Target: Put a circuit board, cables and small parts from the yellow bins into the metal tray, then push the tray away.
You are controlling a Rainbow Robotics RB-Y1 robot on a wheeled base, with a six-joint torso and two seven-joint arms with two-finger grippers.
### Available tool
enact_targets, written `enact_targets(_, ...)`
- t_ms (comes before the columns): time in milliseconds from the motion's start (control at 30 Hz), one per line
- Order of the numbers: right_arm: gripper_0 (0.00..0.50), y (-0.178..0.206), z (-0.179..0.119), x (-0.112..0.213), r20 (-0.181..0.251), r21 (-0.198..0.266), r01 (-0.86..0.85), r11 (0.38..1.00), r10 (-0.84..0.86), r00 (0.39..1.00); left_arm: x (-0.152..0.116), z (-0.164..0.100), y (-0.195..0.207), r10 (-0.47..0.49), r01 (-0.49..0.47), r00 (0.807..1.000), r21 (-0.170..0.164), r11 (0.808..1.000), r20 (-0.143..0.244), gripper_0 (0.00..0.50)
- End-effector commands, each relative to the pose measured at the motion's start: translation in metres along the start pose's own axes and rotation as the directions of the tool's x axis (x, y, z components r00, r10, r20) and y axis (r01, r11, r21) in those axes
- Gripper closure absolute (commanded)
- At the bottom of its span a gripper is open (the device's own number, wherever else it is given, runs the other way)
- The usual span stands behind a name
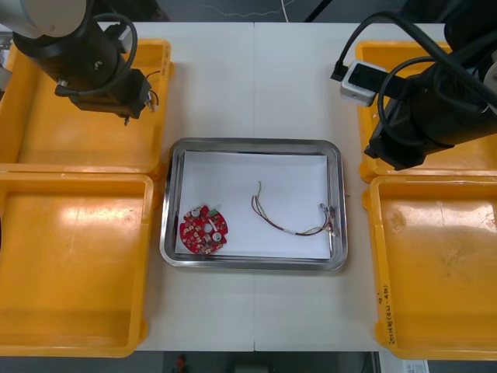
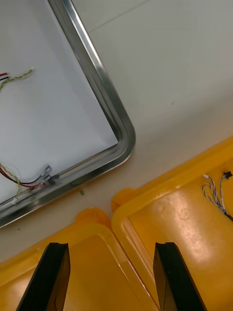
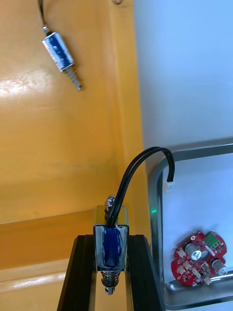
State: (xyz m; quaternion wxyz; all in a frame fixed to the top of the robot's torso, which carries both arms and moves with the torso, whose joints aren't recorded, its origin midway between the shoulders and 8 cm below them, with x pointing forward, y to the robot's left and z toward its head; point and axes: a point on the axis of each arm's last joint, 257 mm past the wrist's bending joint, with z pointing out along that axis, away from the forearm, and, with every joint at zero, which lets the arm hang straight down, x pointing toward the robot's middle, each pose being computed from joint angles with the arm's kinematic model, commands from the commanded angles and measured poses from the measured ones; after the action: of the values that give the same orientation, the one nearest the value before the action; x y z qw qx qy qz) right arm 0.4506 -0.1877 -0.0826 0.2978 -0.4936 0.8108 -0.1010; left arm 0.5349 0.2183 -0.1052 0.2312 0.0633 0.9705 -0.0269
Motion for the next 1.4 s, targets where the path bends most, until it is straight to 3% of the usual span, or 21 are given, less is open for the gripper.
enact_targets(33,0.0,-0.044,-0.019,0.011,0.007,0.067,-0.109,0.992,0.109,0.994,-0.002,-0.013,-0.013,0.047,-0.047,0.998,-0.001,0.999,0.034,0.499)
enact_targets(167,0.0,-0.068,-0.021,0.026,0.0,0.074,-0.207,0.976,0.208,0.978,0.004,-0.005,-0.03,0.087,-0.087,0.996,0.012,0.996,0.027,0.5)
enact_targets(467,0.0,-0.122,-0.024,0.04,-0.026,0.141,-0.373,0.917,0.38,0.925,0.007,0.014,-0.071,0.145,-0.149,0.988,0.074,0.986,0.049,0.5)
enact_targets(767,0.0,-0.156,-0.011,0.04,-0.056,0.144,-0.641,0.754,0.653,0.756,0.019,0.032,-0.103,0.196,-0.199,0.98,0.105,0.974,0.041,0.5)
enact_targets(967,0.0,-0.167,-0.001,0.045,-0.081,0.174,-0.779,0.602,0.797,0.598,0.028,0.046,-0.113,0.226,-0.227,0.974,0.085,0.97,0.031,0.5)
enact_targets(1167,0.0,-0.169,0.009,0.047,-0.093,0.209,-0.888,0.409,0.913,0.398,0.034,0.067,-0.11,0.207,-0.206,0.978,0.081,0.975,-0.001,0.5)
enact_targets(1333,0.0,-0.164,0.019,0.044,-0.096,0.219,-0.966,0.134,0.989,0.115,0.036,0.081,-0.107,0.203,-0.202,0.979,0.068,0.977,-0.018,0.5)
enact_targets(1400,0.0,-0.166,0.022,0.042,-0.087,0.22,-0.974,0.062,0.995,0.043,0.038,0.084,-0.109,0.208,-0.207,0.978,0.068,0.976,-0.018,0.499)
